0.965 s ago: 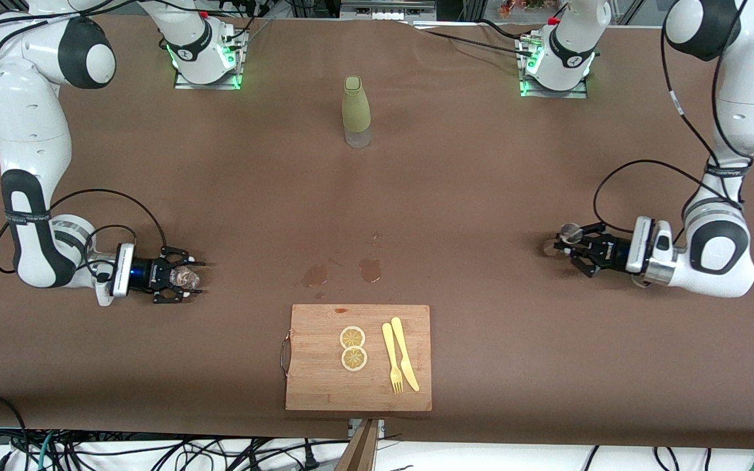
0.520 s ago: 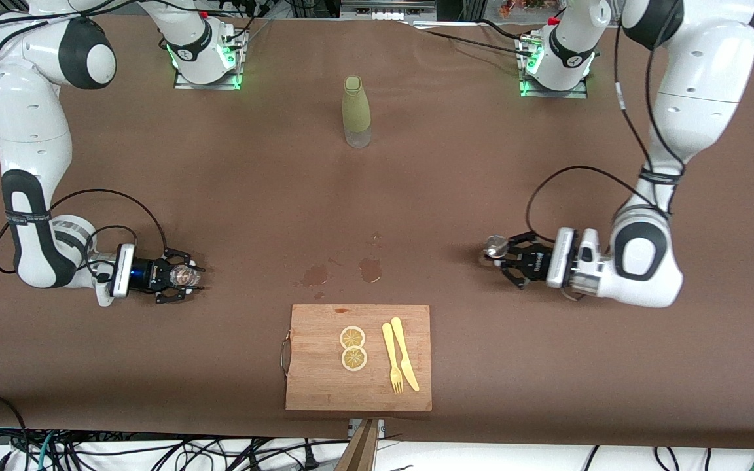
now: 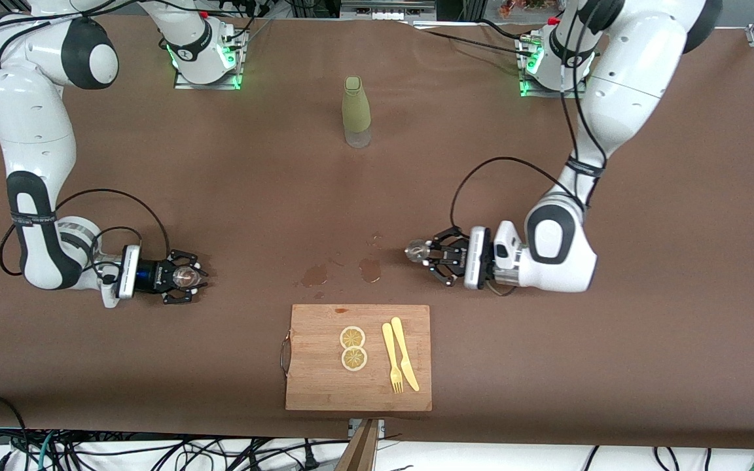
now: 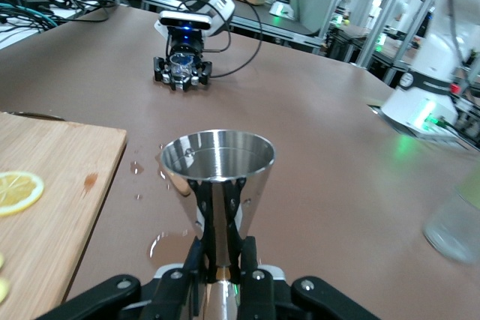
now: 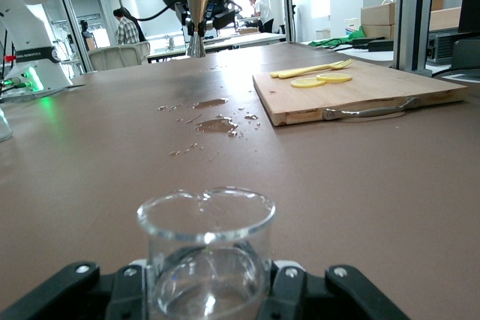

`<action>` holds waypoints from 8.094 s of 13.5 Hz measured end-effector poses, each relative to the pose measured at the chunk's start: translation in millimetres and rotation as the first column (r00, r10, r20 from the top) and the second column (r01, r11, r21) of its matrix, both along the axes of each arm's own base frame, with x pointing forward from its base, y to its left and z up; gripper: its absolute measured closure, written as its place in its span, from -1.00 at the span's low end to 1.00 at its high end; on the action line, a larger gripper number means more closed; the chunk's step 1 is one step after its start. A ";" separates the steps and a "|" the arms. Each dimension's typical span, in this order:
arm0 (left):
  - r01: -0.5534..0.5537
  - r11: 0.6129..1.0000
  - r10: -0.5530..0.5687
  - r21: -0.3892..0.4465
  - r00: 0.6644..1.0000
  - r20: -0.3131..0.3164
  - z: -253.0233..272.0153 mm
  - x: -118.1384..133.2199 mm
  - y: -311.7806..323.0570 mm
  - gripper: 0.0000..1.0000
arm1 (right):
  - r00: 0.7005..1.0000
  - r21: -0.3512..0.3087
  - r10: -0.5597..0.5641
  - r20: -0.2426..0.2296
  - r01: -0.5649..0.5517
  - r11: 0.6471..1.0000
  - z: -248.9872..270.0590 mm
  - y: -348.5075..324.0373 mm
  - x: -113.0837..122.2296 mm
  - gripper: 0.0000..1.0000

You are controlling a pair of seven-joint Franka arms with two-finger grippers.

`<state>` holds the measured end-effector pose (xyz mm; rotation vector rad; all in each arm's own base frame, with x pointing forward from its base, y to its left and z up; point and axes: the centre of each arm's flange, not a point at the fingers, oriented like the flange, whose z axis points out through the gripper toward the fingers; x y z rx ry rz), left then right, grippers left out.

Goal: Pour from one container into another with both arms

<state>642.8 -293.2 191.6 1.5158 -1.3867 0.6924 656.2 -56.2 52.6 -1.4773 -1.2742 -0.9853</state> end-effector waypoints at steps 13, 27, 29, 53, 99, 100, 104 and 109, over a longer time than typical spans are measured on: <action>-0.248 0.945 0.244 0.213 0.969 0.046 -3.6 -73.4 -206.5 0.57 | 1.000 -0.037 -0.001 -0.008 0.000 0.999 59.9 66.5 60.9 0.58; -0.387 0.883 0.392 0.266 0.919 0.035 -15.5 -74.4 -269.2 0.57 | 0.970 -0.188 0.149 -0.190 -0.184 0.965 83.3 150.7 64.4 0.58; -0.396 0.877 0.401 0.272 0.915 0.039 -16.8 -77.4 -272.7 0.57 | 0.961 -0.209 0.162 -0.223 -0.210 0.955 86.5 160.8 62.8 0.58; -0.417 0.865 0.423 0.278 0.905 0.042 -16.9 -75.7 -277.8 0.57 | 0.911 -0.406 0.221 -0.349 -0.359 0.840 170.1 219.2 57.7 0.58; -0.458 0.845 0.455 0.275 0.887 0.079 -13.6 -65.8 -268.4 0.57 | 0.862 -0.644 0.265 -0.433 -0.501 0.577 202.2 292.8 28.3 0.57; -0.458 0.845 0.455 0.275 0.887 0.079 -13.5 -65.8 -268.5 0.57 | 0.862 -0.645 0.265 -0.433 -0.501 0.577 202.1 292.7 28.3 0.57; -0.459 0.845 0.456 0.273 0.887 0.080 -12.5 -65.5 -268.6 0.57 | 0.861 -0.643 0.271 -0.430 -0.503 0.578 203.5 295.1 27.6 0.56; -0.463 0.850 0.453 0.253 0.886 0.100 -1.9 -61.7 -270.5 0.57 | 0.860 -0.615 0.320 -0.398 -0.509 0.602 206.8 286.2 31.3 0.55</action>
